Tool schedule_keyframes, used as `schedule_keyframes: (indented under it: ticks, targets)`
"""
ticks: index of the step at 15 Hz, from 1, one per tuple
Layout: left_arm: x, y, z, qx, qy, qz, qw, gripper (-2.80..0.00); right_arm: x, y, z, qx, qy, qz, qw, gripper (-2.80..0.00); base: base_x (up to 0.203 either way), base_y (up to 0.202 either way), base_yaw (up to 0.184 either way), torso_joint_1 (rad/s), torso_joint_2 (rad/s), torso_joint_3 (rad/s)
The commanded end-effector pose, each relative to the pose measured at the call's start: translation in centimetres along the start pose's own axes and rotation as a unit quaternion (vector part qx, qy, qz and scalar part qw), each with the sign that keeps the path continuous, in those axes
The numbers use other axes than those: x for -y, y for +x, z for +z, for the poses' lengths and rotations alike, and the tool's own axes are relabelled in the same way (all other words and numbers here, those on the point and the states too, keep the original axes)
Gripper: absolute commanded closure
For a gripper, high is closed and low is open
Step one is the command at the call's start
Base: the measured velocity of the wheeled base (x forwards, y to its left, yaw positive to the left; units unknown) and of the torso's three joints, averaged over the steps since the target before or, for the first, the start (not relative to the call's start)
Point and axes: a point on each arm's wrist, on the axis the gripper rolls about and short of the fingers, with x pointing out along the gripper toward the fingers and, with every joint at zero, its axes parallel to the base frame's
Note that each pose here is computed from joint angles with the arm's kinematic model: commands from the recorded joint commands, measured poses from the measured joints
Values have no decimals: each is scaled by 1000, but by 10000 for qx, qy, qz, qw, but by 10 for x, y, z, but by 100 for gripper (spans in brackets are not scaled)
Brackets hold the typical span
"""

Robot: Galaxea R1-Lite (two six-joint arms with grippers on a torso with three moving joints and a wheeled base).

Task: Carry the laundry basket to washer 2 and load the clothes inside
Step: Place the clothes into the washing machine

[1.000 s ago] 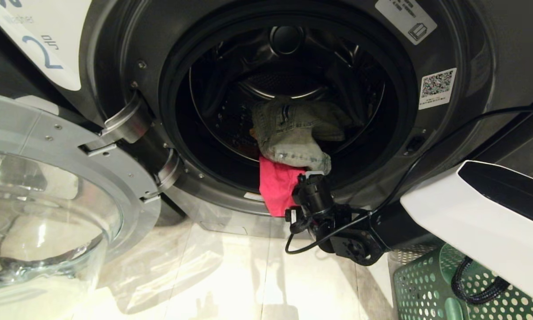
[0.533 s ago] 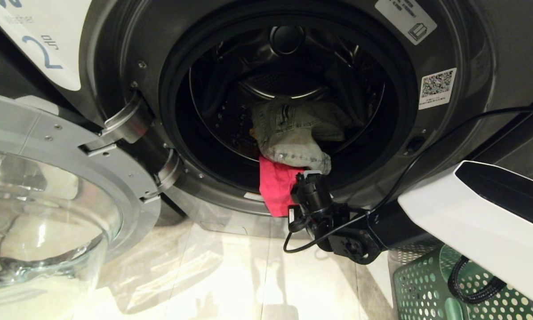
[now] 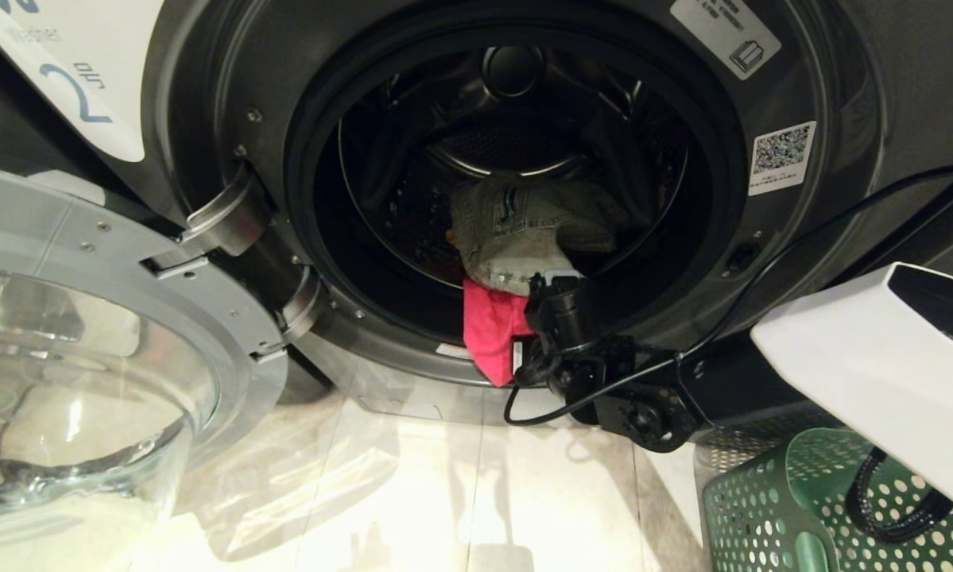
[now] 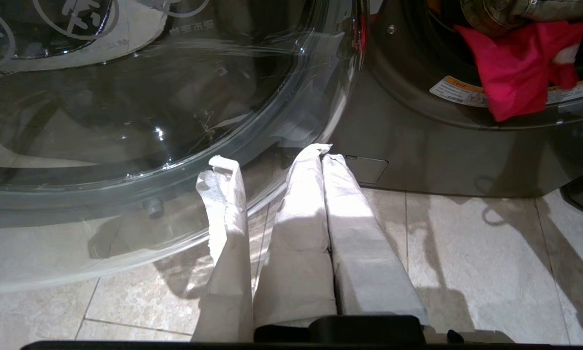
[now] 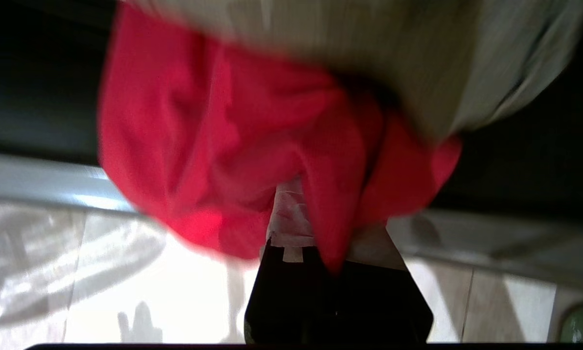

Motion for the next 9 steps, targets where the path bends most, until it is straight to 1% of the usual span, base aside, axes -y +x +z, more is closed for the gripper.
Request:
schedule_keyframes:
  ticks: [1,3,4,6,9]
  targets:
    - [0,2,-11,-203,-1,9,9998,0,-5,-9,29,447,86,86,9989,0,0,0,0,0,0,0]
    - [0,2,-11,-203,-1,9,9998,0,-14,-5,51,959,108,128,9953,0,0,0,0,0,0,0]
    - [0,2,-11,-203,-1,9,9998,0,-19,2,58,1202,83,125,9926,0,0,0,0,0,0,0]
    - [0,2,-11,-203,-1,9,9998,0,-29,22,53,1524,-118,39,9882,0,0,0,0,0,0,0]
    - [0,2,-11,-203,-1,9,9998,0,-40,52,41,2153,-575,-101,9748,0,0,0,0,0,0,0]
